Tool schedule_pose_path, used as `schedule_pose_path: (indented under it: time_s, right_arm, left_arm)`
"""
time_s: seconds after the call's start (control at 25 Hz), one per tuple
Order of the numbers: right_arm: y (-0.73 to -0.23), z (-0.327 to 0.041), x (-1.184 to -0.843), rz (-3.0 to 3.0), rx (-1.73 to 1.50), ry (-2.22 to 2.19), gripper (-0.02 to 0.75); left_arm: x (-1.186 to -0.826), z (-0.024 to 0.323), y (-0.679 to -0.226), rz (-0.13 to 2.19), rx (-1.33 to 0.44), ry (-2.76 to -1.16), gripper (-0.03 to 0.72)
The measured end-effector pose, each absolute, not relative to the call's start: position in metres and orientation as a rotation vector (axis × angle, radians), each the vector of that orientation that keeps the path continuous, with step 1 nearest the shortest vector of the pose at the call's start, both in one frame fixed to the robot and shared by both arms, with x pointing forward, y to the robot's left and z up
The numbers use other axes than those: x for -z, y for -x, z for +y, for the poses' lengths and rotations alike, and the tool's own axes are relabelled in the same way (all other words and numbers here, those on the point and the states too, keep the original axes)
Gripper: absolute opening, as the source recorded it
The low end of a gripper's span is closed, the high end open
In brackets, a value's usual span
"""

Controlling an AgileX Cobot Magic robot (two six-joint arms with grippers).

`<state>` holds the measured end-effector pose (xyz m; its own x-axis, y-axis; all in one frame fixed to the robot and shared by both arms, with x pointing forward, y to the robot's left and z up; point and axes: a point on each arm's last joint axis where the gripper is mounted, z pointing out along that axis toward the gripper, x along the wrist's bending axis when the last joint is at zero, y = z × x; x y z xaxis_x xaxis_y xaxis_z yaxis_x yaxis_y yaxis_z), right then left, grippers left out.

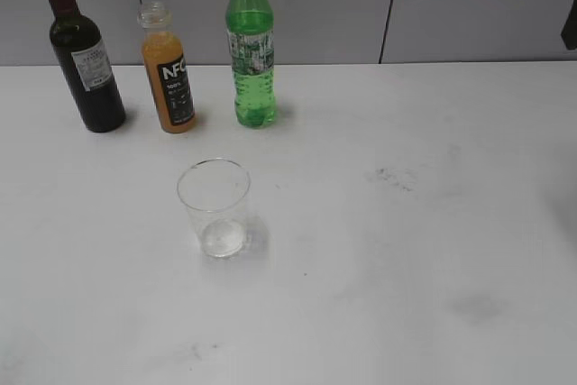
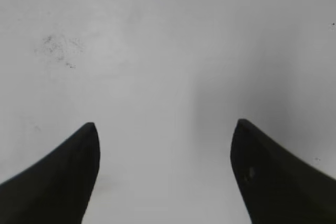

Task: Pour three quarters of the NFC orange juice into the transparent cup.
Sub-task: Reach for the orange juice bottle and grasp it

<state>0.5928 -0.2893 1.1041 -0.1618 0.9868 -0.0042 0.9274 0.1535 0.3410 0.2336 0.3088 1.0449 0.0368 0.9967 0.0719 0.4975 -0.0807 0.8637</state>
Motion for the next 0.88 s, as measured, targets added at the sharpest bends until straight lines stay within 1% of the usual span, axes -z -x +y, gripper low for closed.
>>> schedule_pose_path:
  time_s: [0.12, 0.24, 0.36, 0.48, 0.88]
  right_arm:
    - [-0.572, -0.290, -1.123, 2.178, -0.422, -1.832, 0.591]
    - [-0.541, -0.290, -1.137, 2.156, -0.457, -1.811, 0.591]
    - [-0.503, -0.288, -1.140, 2.143, -0.496, -1.831, 0.591]
    - [-0.465, -0.285, -1.128, 2.144, -0.543, -1.873, 0.591]
    - [-0.364, -0.288, -1.062, 2.020, -0.660, -1.806, 0.591]
  left_arm:
    - [-1.045, 0.309, -0.234, 1.531, -0.962, -1.656, 0.237]
    - [-1.045, 0.309, -0.234, 1.531, -0.962, -1.656, 0.237]
    - [-1.045, 0.309, -0.234, 1.531, -0.962, -1.656, 0.237]
    - [-1.045, 0.309, -0.234, 1.531, -0.962, -1.656, 0.237]
    - [-1.045, 0.309, -0.234, 1.531, -0.962, -1.656, 0.237]
